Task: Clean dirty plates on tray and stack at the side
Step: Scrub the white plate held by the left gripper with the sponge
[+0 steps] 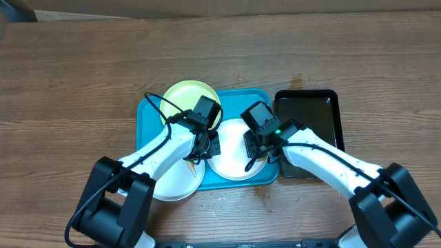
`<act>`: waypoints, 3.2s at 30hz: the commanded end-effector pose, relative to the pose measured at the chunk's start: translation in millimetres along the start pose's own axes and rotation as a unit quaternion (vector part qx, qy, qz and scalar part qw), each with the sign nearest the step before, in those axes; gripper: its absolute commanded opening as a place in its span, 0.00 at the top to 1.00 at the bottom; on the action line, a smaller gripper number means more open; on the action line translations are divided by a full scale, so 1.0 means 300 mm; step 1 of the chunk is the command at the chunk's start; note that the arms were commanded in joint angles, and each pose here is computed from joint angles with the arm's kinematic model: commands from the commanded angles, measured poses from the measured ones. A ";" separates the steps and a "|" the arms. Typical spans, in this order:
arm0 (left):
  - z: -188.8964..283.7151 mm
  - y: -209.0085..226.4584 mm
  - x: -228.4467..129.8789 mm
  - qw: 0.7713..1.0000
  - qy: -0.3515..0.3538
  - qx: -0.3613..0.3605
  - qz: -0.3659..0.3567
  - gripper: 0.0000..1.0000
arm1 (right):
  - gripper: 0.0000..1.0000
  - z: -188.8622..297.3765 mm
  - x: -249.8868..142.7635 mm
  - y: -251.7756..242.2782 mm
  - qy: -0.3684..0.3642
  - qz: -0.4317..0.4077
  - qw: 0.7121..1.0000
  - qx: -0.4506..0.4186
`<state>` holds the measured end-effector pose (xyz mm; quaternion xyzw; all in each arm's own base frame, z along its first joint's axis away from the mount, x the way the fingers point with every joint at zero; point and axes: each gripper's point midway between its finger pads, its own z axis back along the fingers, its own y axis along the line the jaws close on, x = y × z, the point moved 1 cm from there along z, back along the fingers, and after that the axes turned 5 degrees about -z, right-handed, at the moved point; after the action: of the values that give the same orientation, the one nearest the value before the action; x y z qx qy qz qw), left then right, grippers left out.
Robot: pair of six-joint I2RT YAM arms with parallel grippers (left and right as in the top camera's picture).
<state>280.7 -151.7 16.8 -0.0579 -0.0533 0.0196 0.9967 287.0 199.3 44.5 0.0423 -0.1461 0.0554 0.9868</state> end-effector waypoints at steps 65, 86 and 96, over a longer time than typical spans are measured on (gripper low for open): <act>-0.024 0.027 -0.026 1.000 0.016 0.013 -0.006 0.96 | 0.96 0.102 0.009 0.155 0.121 -0.087 0.930 0.337; 0.050 0.033 0.001 0.999 0.006 0.032 -0.018 0.96 | 0.96 0.297 0.198 -0.024 -0.022 -0.122 0.940 0.318; 0.285 0.072 0.106 0.993 -0.073 0.096 -0.021 0.96 | 0.96 0.308 0.067 -0.417 -0.005 -0.243 0.965 0.099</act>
<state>280.8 -123.9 67.6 0.0249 -0.0621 0.0091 0.9977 291.2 94.9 136.1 0.2401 -0.1114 -0.1543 0.9519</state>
